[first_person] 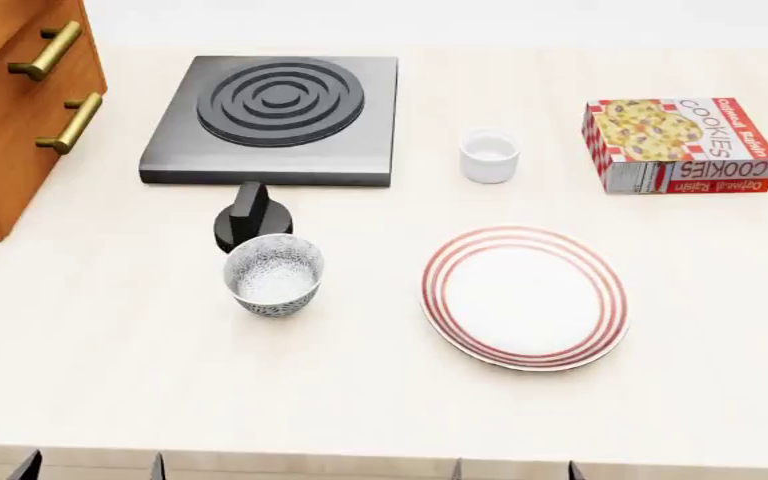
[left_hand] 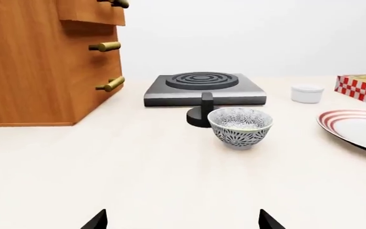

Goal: Pick the akita bowl on the wooden cabinet and place it on the plate.

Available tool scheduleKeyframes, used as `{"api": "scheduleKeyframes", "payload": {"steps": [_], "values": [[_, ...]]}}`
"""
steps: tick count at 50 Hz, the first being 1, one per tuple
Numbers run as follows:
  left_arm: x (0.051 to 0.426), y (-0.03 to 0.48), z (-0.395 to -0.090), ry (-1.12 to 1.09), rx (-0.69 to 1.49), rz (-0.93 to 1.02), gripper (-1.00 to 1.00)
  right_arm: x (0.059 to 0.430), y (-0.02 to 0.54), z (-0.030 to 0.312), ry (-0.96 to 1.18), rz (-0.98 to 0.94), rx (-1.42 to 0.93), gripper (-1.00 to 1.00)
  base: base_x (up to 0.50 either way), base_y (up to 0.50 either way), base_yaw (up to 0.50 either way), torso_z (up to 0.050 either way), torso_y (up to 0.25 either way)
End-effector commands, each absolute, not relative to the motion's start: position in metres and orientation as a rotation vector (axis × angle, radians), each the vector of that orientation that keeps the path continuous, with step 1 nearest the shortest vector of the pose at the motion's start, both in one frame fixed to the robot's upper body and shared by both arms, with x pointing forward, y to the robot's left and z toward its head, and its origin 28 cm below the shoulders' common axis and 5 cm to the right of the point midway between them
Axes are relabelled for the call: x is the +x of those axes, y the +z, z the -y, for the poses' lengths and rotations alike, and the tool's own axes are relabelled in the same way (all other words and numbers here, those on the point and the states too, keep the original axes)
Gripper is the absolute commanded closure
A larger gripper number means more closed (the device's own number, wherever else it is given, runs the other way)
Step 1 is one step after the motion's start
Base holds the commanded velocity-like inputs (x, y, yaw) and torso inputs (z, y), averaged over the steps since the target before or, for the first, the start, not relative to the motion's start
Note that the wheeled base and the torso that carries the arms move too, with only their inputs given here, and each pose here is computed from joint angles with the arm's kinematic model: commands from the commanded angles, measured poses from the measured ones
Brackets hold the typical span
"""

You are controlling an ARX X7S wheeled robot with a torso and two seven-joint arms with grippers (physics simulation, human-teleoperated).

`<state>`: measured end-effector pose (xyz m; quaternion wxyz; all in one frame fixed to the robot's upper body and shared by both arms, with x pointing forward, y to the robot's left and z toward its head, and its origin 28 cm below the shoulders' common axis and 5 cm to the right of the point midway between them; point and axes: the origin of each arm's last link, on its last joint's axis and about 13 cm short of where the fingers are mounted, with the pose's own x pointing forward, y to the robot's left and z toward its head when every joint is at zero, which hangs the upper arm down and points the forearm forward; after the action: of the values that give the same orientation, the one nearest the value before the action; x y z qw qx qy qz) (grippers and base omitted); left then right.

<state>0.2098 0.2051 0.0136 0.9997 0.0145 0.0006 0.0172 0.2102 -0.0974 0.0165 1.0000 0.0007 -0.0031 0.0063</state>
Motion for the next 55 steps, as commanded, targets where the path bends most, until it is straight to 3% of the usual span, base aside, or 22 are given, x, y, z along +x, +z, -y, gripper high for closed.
{"api": "scheduleKeyframes", "payload": {"steps": [1, 4, 17, 33, 55], "values": [[0.208, 0.015, -0.206, 0.063, 0.044, 0.011, -1.00, 0.208, 0.021, 0.098, 0.000, 0.052, 0.033, -1.00, 0.00, 0.00, 0.00, 0.000, 0.000], [0.204, 0.018, -0.209, 0.037, -0.037, 0.010, -1.00, 0.207, 0.030, 0.099, -0.009, 0.084, 0.059, -1.00, 0.00, 0.00, 0.00, 0.000, 0.000], [0.194, 0.066, -0.207, 0.107, -0.001, 0.107, -1.00, 0.182, 0.114, 0.089, 0.042, 0.368, 0.051, -1.00, 0.00, 0.00, 0.00, 0.000, 0.000], [0.189, 0.071, -0.205, 0.050, 0.008, 0.181, -1.00, 0.173, 0.128, 0.089, 0.055, 0.430, 0.046, -1.00, 0.00, 0.00, 0.00, 0.000, 0.000], [0.189, 0.069, -0.203, 0.030, -0.016, 0.162, -1.00, 0.175, 0.128, 0.089, 0.046, 0.422, 0.055, -1.00, 0.00, 0.00, 0.00, 0.048, 0.000]]}}
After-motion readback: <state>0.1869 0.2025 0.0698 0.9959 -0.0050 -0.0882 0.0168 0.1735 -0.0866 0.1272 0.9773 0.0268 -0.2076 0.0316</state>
